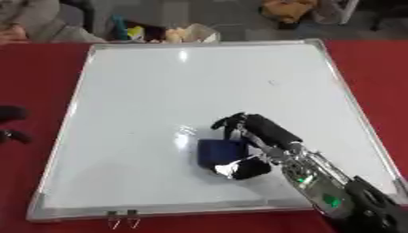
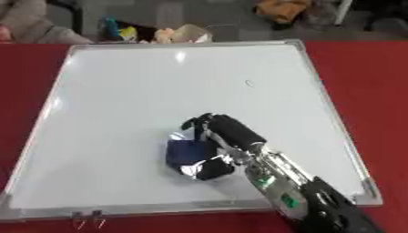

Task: Wipe the whiteboard clean with a brush.

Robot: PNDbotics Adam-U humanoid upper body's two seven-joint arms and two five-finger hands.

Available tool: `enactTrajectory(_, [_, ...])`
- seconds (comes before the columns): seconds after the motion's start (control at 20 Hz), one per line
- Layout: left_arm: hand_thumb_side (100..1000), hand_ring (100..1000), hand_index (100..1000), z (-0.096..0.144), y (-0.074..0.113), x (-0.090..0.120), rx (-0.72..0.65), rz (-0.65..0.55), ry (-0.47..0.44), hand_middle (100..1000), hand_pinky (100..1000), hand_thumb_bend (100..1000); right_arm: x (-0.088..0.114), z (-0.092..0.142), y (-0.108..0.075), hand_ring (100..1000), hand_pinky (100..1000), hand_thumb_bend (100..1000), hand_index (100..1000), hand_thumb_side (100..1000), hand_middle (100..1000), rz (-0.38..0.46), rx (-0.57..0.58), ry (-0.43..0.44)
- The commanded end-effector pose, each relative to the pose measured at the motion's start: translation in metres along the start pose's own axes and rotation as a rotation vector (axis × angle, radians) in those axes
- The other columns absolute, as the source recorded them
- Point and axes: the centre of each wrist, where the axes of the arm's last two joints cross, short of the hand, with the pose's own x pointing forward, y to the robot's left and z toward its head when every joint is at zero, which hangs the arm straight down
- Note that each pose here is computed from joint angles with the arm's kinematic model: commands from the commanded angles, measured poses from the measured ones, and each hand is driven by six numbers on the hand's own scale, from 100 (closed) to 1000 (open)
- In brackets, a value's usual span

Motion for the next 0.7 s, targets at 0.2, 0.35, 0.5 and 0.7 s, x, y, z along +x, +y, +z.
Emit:
enactTrajectory(0.2, [954,685,604,-0.0028,0.0003,0.0065,-0.002,0.002,-0.027,546,413,244,-0.0014,-0.0013,-0.0042,704,565,382,826,424,535,0.021,-0.005,0.011])
enactTrajectory(0.35, [954,685,604,-0.0027,0.0003,0.0064,-0.002,0.002,-0.027,546,413,244,-0.0016,-0.0014,-0.0041,705,566,406,828,436,537,0.026,-0.004,0.013])
enactTrajectory(0.5, [955,686,604,-0.0026,0.0003,0.0063,-0.002,0.002,-0.026,546,413,244,-0.0019,-0.0014,-0.0038,706,568,442,828,457,539,0.030,-0.002,0.012])
enactTrajectory(0.7, [955,686,604,-0.0026,0.0002,0.0064,-0.003,0.002,-0.027,546,413,243,-0.0025,-0.0015,-0.0036,705,569,429,828,443,538,0.038,-0.002,0.013])
